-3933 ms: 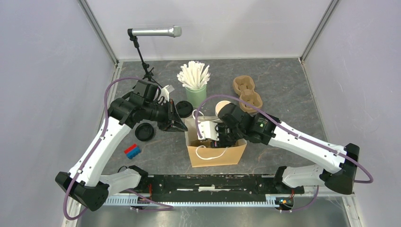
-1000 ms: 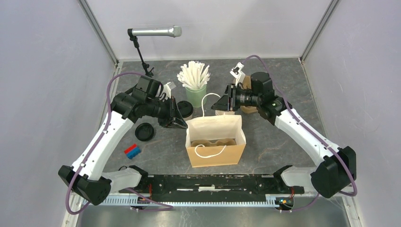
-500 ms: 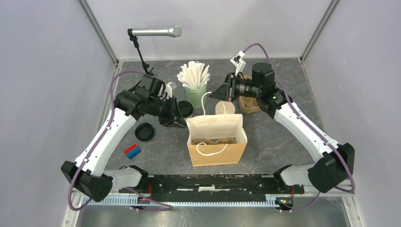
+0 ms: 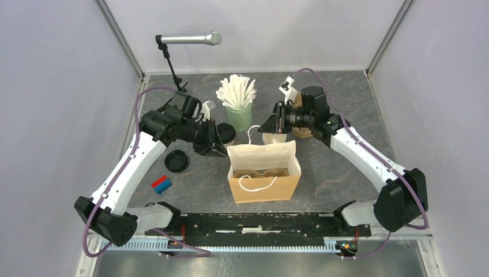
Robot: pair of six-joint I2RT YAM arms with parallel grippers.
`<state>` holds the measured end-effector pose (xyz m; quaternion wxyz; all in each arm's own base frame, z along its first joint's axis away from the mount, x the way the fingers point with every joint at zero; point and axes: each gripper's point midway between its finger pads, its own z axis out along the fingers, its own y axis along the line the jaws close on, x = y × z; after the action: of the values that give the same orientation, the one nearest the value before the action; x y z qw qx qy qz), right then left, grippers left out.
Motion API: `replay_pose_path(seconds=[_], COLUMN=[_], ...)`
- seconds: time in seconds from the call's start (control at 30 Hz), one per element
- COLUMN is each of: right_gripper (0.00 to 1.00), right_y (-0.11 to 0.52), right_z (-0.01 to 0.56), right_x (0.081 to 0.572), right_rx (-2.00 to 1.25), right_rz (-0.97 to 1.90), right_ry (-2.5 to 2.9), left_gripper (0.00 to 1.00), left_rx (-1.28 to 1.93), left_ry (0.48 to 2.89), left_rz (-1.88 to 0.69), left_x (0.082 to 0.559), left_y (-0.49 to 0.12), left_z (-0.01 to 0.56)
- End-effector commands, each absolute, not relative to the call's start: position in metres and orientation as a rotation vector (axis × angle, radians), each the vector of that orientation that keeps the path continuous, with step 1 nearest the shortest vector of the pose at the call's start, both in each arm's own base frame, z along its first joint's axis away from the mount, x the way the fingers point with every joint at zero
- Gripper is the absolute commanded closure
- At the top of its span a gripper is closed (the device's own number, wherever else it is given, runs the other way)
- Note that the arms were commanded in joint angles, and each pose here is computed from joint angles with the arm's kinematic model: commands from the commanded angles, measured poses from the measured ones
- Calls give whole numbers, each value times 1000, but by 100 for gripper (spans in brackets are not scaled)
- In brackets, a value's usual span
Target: Pack the takeout coffee
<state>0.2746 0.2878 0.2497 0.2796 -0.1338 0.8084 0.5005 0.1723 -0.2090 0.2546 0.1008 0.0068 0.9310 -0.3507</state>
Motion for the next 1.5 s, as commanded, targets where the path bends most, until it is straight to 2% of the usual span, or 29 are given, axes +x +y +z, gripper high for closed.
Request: replay_pose_path(seconds=[0.0,0.1,0.3,0.43,0.6,0.73,0.83,0.97,1.13,1.47], right_gripper=[70,61,44,40,32,24,23,27,26,23], right_y=[280,279,271,255,235,215,207,206,189,172], right_z=[243,254,313,339,387,387,372,366,373,379], right_x=[276,279,293,297,290,276,258,242,258,277], right_rx=[-363,-372,-351,-283,-386,-435,-428,-508,-486,-405], right_rz=[1281,1262,1162,1063,910,800,807,829,668,538], right_ry=[2190,2175,2086,2034,1942,1976,1987,1937,1906,1881], left_gripper=[78,74,62,56,51,46,45,41,32,31], left_rx=[54,30,15,22,22,27,-11,-41,-13,80], left_ry=[2722,2705,2632,2573,2534,2521,2508,2499,2510,2626], left_rz=[-1028,-1003,-852,-748,-836,-875,-877,-960,-1003,-910], left_x=[173,177,200,207,203,200,200,197,195,191], left_y=[-208,-206,-195,-181,-188,-191,-190,-198,-204,-205], left_z=[259,262,272,280,291,297,303,305,308,280])
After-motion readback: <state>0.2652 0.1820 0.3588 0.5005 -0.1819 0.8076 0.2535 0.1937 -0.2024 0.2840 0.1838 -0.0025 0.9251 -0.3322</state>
